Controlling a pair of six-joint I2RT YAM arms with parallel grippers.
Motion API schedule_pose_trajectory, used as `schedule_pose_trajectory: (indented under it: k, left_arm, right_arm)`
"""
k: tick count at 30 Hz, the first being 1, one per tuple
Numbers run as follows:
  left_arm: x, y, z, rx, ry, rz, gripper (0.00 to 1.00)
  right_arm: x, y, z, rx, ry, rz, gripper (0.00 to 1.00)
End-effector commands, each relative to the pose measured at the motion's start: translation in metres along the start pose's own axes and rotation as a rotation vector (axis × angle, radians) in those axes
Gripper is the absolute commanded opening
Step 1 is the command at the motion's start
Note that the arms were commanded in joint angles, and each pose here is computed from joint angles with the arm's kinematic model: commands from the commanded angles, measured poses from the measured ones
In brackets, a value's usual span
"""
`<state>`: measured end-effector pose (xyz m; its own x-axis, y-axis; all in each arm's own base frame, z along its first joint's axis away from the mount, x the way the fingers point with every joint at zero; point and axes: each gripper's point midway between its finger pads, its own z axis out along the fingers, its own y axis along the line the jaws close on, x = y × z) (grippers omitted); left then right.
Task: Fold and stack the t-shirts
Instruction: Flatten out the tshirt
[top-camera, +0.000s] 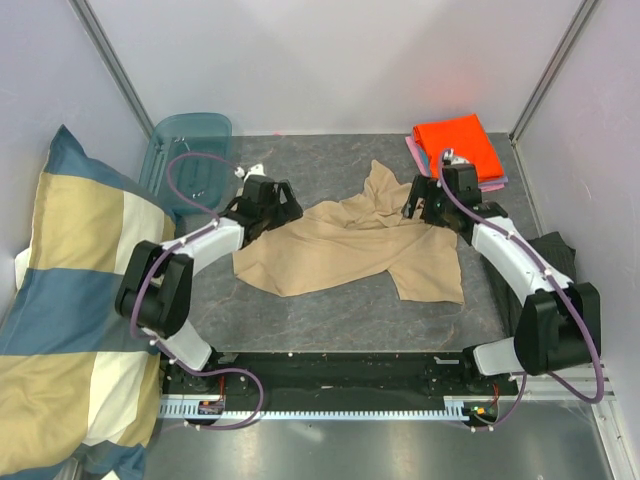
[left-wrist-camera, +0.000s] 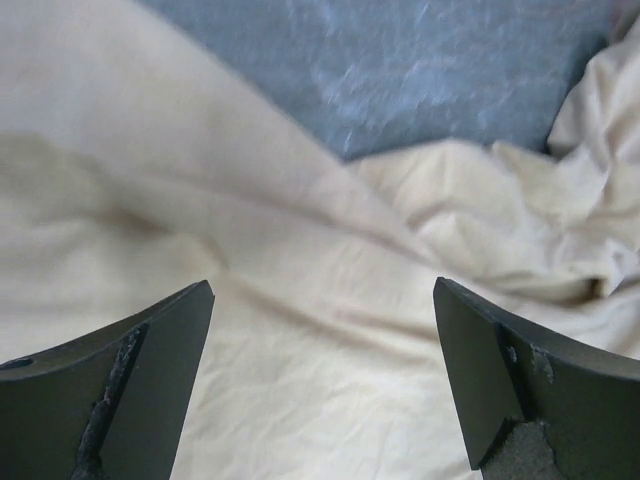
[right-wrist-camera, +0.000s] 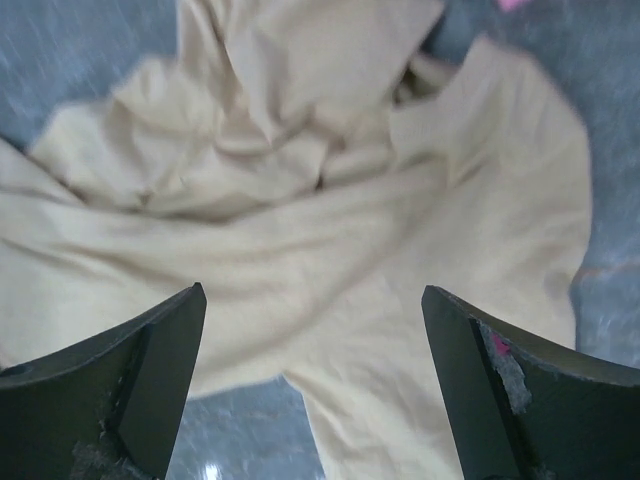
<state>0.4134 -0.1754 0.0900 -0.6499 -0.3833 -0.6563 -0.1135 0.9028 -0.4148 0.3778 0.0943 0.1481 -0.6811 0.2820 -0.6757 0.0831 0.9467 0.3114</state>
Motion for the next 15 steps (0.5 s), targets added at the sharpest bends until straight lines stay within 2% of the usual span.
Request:
schedule_pose_trajectory:
  k: [1,7,11,15]
  left_arm:
    - [0.033,0.024,-0.021,-0.021,0.037,-0.041,1.0]
    - [0.055,0.052,-0.049,-0.082,0.03,-0.073,1.0]
    - [0.065,0.057,-0.044,-0.094,0.056,-0.076,1.0]
    - [0.066,0.064,-0.03,-0.143,0.068,-0.074,1.0]
  right_arm:
    - [0.046,-0.009,-0.013,0.021,0.095,-0.025,0.98]
    - [0.081,-0.045,-0.027,0.166,0.105,0.048,0.98]
    - [0.109,-0.054,-0.029,0.173,0.154,0.072,0.98]
    - [0.117,-0.055,-0.035,0.164,0.155,0.078,0.98]
